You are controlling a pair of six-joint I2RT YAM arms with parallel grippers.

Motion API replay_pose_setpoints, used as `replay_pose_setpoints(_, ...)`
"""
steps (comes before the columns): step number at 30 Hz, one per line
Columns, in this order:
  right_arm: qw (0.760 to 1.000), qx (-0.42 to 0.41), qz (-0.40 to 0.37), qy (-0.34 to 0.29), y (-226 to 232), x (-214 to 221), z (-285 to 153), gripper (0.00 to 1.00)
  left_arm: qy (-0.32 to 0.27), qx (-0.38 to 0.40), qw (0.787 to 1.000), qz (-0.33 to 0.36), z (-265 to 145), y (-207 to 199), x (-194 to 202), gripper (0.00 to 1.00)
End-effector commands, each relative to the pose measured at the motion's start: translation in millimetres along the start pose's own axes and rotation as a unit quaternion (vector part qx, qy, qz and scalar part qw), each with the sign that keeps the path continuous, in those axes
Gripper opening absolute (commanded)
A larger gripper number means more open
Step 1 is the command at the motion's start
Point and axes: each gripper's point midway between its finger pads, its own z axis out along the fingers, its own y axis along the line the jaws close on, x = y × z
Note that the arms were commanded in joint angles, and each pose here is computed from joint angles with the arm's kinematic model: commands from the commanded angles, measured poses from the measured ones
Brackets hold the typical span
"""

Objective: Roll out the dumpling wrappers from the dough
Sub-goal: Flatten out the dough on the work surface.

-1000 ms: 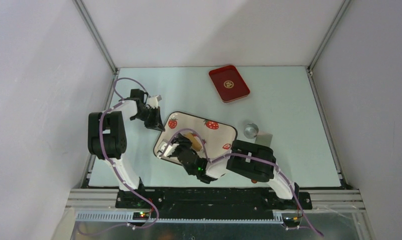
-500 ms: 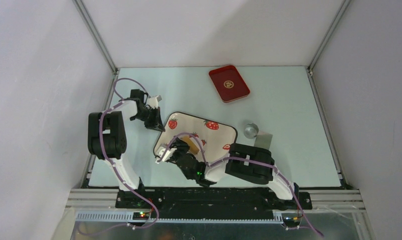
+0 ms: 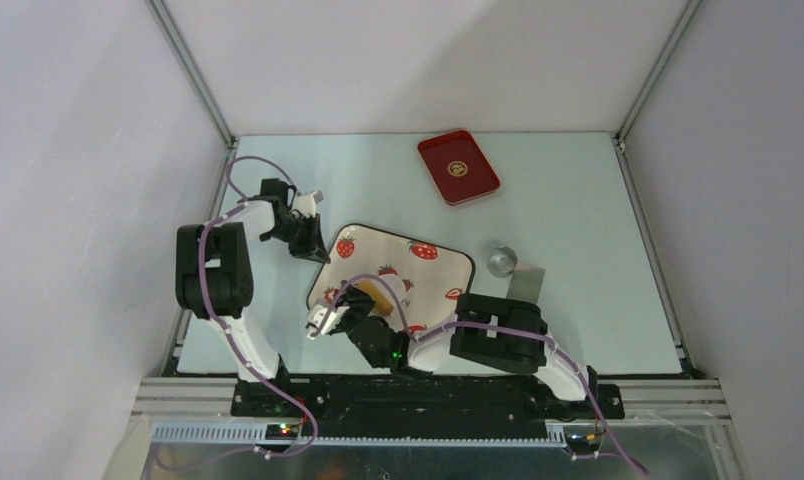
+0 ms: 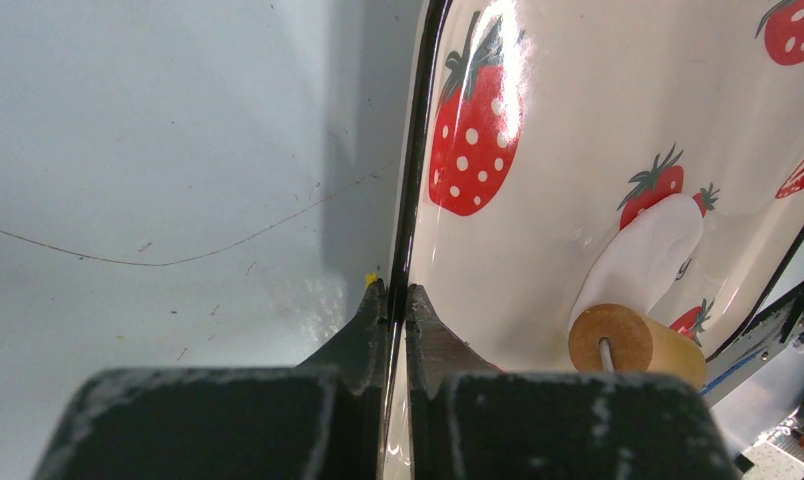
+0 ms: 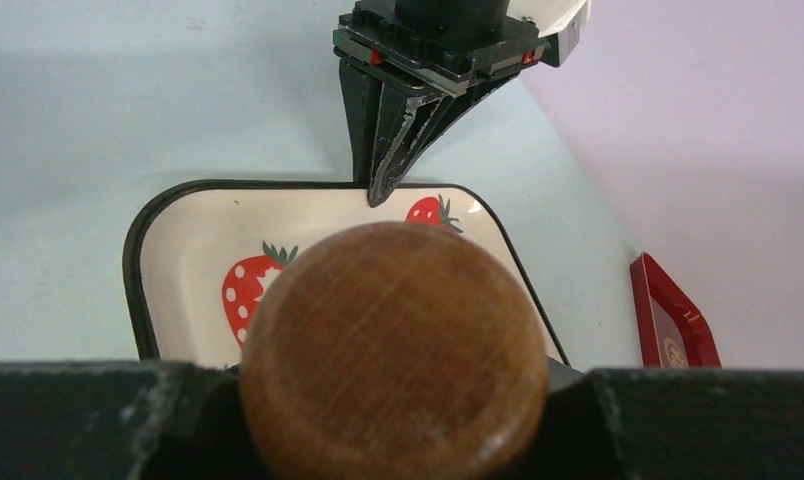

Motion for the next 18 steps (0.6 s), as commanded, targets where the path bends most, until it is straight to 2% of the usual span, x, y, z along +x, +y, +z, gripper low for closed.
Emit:
replay_pose_setpoints(1, 1.0, -0.004, 0.009, 0.025, 11, 18, -2, 0.0, -0.048, 0.01, 0.999, 0.021, -17, -9, -22, 0.0)
replay_pose_setpoints(12, 0.995, 0.077, 0.023, 0.065, -30, 46, 10, 0.0, -0.046, 0.01, 0.999, 0.017, -16, -7, -21, 0.0)
replay_pose_setpoints(18, 0.988, 0.139, 0.005, 0.073, -49, 61, 10, 0.0, -0.047, 0.011, 0.999, 0.017, -16, -7, -21, 0.0)
